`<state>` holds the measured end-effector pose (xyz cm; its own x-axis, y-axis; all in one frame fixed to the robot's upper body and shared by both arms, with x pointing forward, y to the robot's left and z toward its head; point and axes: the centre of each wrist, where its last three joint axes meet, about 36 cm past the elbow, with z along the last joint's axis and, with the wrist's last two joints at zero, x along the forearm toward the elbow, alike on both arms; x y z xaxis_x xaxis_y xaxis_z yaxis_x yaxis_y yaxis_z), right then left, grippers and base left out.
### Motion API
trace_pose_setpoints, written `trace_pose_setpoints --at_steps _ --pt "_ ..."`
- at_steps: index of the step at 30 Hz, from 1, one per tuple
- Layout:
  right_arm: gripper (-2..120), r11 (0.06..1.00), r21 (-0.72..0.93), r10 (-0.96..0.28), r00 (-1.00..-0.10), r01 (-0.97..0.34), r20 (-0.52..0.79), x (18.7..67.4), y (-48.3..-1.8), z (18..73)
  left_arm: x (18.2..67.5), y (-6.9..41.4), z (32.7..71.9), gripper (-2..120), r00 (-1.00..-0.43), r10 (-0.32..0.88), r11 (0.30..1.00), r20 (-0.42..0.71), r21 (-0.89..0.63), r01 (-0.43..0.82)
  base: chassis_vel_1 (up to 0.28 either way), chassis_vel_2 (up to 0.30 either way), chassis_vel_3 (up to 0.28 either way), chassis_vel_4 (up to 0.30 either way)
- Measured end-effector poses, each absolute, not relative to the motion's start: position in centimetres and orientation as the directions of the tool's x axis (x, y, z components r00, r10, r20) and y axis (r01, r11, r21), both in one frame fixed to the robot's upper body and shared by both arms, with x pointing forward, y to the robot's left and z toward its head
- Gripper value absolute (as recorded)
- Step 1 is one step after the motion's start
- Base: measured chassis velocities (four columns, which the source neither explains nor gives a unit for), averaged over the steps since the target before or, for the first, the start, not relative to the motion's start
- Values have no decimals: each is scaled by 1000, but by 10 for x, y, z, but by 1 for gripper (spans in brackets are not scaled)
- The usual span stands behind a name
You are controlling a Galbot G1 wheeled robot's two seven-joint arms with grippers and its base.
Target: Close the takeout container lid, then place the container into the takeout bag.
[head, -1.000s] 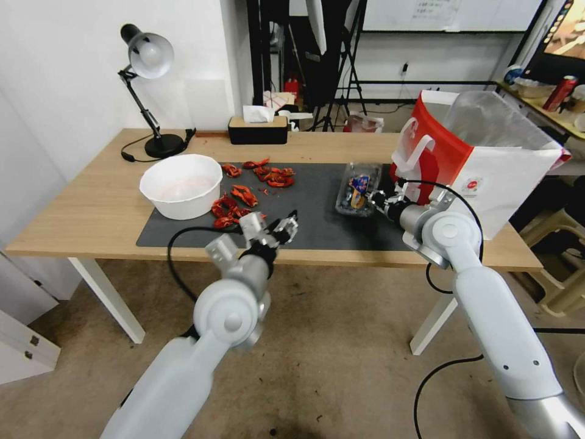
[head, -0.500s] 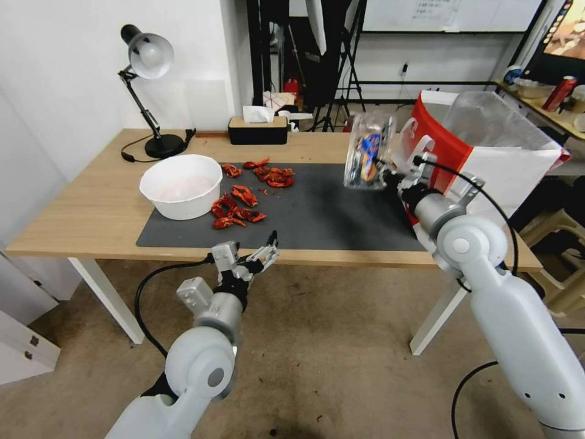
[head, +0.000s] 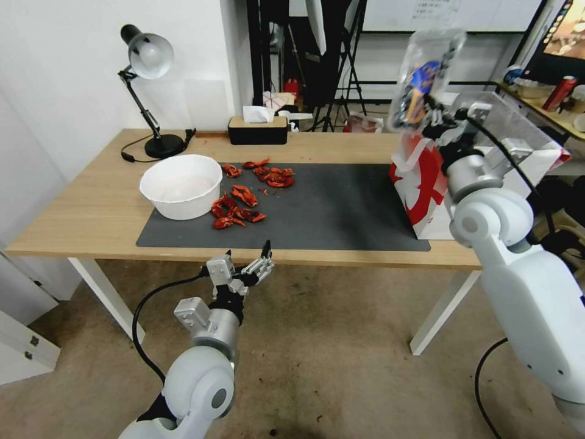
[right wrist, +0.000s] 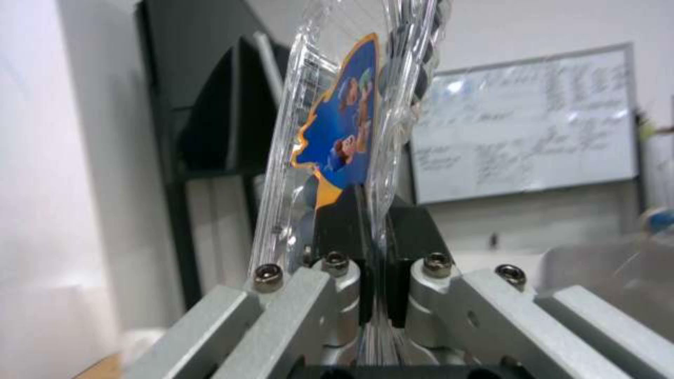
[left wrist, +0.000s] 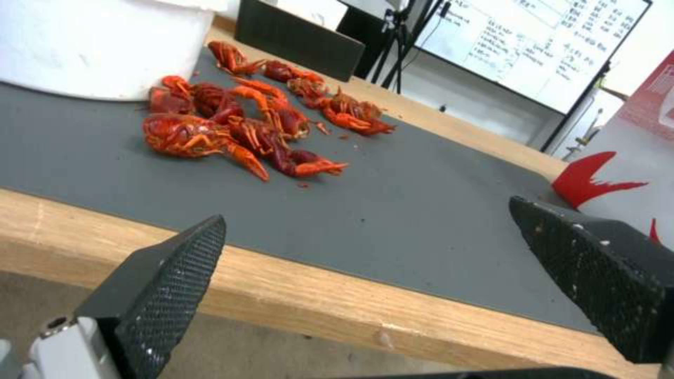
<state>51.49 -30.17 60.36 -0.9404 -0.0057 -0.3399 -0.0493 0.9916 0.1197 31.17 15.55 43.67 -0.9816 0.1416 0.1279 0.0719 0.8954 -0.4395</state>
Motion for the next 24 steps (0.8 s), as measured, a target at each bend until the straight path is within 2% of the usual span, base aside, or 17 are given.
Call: trace_pose_setpoints --at_steps 2,4,6,7,10,18,24 --pt "0 993 114 6 -938 -36 -347 517 -303 605 312 155 436 100 -982 141 895 128 -440 71 0 0 0 0" --pt "0 996 66 74 -923 53 -379 526 -312 610 311 155 433 100 -982 135 895 135 -442 63 0 0 0 0" --pt "0 996 52 89 -919 74 -384 528 -315 611 310 155 432 100 -982 134 895 136 -442 61 0 0 0 0" --pt "0 991 22 130 -910 132 -394 531 -323 616 310 155 429 100 -981 131 895 141 -443 56 0 0 0 0" --pt "0 980 -7 178 -901 196 -395 533 -333 619 308 155 428 100 -981 129 894 145 -445 52 0 0 0 0" --pt "0 949 -66 261 -888 307 -379 532 -347 617 307 163 428 100 -985 123 901 120 -431 60 0 0 0 0" --pt "0 941 -67 292 -894 333 -341 527 -349 617 304 165 427 100 -988 116 906 103 -418 63 0 0 0 0"
